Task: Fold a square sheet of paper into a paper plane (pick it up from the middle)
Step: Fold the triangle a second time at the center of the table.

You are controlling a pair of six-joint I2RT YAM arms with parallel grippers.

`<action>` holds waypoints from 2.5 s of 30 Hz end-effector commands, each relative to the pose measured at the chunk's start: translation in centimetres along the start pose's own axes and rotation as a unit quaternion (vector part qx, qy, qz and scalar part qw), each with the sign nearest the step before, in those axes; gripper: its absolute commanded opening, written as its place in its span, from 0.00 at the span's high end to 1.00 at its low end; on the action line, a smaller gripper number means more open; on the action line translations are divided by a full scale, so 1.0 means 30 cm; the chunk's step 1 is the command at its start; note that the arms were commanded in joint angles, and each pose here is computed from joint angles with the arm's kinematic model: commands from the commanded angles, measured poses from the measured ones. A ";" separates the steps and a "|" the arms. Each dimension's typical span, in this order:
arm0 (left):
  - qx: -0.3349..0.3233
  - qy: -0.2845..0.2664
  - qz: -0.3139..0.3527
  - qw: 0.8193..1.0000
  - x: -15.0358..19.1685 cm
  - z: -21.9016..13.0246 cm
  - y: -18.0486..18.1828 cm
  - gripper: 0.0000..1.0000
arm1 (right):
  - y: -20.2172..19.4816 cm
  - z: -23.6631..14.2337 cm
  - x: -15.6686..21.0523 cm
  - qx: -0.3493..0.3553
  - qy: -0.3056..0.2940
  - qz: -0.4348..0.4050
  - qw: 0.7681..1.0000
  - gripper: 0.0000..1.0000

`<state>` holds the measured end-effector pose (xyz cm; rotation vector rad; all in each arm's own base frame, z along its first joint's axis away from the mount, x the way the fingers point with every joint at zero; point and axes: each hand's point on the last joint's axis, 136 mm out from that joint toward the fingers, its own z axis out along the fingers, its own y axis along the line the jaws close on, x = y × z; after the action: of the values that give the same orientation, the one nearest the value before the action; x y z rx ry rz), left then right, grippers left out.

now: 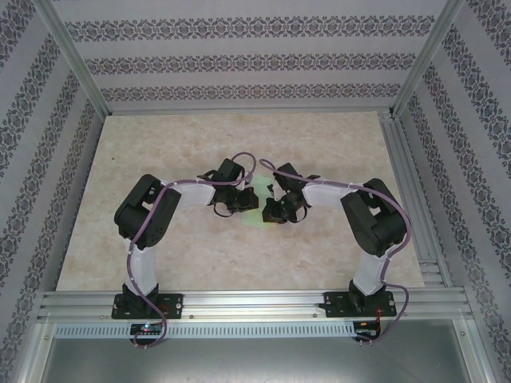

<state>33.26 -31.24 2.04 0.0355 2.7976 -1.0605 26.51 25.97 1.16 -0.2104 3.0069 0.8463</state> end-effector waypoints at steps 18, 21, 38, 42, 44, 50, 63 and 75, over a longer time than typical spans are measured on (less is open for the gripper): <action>-0.032 -0.005 -0.026 0.999 0.000 0.016 0.071 0.90 | 0.073 -0.036 -0.048 -0.010 -0.024 -0.019 0.999 0.88; -0.032 -0.005 -0.024 0.999 -0.001 0.011 0.067 0.90 | 0.052 -0.067 -0.025 0.005 -0.028 -0.020 0.999 0.87; -0.031 -0.006 -0.022 0.999 -0.005 0.012 0.064 0.90 | 0.111 -0.076 -0.074 -0.017 -0.046 -0.039 0.998 0.85; -0.032 -0.006 -0.024 0.999 -0.004 0.012 0.066 0.90 | 0.126 -0.038 -0.115 -0.026 -0.048 -0.040 0.998 0.86; -0.032 -0.006 -0.024 0.999 -0.004 0.012 0.066 0.90 | 0.116 -0.014 -0.119 -0.025 -0.044 -0.037 0.998 0.87; -0.033 -0.007 -0.026 0.999 -0.002 0.011 0.069 0.90 | 0.060 0.035 -0.067 -0.014 -0.020 -0.022 0.999 0.88; -0.045 -0.010 -0.034 0.998 0.002 0.012 0.093 0.90 | -0.005 0.052 0.135 0.005 0.056 -0.012 0.998 0.88; -0.044 -0.012 -0.036 0.998 0.005 0.012 0.096 0.90 | 0.129 -0.051 -0.025 -0.034 -0.043 -0.047 0.997 0.88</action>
<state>33.68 -30.93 1.93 -0.0195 2.7956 -1.0470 25.21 27.26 2.13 -0.2887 2.9612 0.8897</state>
